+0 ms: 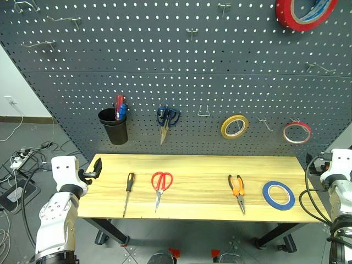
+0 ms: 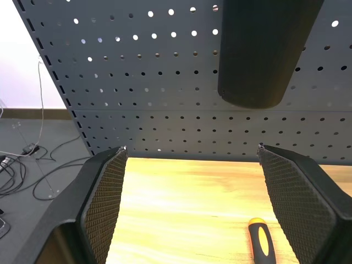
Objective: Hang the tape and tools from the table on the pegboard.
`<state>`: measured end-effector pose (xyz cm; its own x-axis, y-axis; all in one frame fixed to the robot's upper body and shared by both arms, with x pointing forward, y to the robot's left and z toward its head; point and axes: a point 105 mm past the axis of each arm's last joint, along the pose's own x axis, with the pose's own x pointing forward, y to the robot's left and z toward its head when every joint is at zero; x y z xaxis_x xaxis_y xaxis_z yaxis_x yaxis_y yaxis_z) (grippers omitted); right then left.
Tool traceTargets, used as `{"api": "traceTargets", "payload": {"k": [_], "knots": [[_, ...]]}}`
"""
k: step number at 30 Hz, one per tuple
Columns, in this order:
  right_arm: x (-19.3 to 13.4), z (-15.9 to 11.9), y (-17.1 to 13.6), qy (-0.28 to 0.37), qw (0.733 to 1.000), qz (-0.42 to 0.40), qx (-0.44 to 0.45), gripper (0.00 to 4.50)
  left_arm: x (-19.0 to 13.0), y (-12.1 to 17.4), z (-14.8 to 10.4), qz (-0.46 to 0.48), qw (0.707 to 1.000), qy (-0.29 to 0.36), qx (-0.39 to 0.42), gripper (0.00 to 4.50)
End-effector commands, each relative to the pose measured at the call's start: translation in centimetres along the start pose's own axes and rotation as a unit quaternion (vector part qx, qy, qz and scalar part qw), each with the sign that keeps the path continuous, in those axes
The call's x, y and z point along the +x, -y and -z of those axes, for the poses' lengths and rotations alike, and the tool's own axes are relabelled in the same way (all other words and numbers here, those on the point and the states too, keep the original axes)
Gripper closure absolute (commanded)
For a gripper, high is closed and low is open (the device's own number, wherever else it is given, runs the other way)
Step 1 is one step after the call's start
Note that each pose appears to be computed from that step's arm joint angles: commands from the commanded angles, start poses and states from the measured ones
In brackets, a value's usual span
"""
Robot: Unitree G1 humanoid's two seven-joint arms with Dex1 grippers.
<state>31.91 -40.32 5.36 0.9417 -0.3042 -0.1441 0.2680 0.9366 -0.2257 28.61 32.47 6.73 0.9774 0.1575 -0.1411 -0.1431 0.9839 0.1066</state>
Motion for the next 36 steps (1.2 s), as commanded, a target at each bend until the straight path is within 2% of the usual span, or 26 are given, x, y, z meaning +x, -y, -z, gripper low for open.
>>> {"api": "traceTargets", "payload": {"k": [1, 10, 18, 23, 29, 33, 36], "knots": [[0.3, -2.2, 1.1, 0.034, 0.999, 0.009, -0.009, 0.00, 0.1, 0.7, -1.9, 0.016, 0.999, 0.036, 0.013, 0.50], [0.3, -2.2, 0.7, 0.034, 0.999, -0.001, -0.014, 0.00, -0.2, 0.7, -2.0, 0.023, 0.998, 0.036, 0.044, 0.50], [0.0, -2.0, -0.7, 0.037, 0.998, -0.035, -0.027, 0.00, -0.8, 0.8, -2.2, 0.037, 0.998, 0.037, 0.046, 0.50], [-0.4, -2.0, -1.4, 0.039, 0.997, -0.055, -0.038, 0.00, -0.8, 0.7, -2.0, 0.031, 0.996, 0.025, 0.077, 0.50], [-1.0, -1.6, -1.7, 0.027, 0.996, -0.071, -0.050, 0.00, -0.4, 2.2, -3.1, 0.059, 0.992, 0.049, 0.098, 0.50], [-1.7, -1.5, -3.8, 0.015, 0.991, -0.119, -0.060, 0.00, -0.3, 4.1, -3.8, 0.120, 0.987, 0.052, 0.097, 0.50], [-2.7, -1.1, -6.8, -0.021, 0.983, -0.173, -0.055, 0.00, -0.3, 6.9, -4.8, 0.200, 0.974, 0.057, 0.092, 0.50]]}}
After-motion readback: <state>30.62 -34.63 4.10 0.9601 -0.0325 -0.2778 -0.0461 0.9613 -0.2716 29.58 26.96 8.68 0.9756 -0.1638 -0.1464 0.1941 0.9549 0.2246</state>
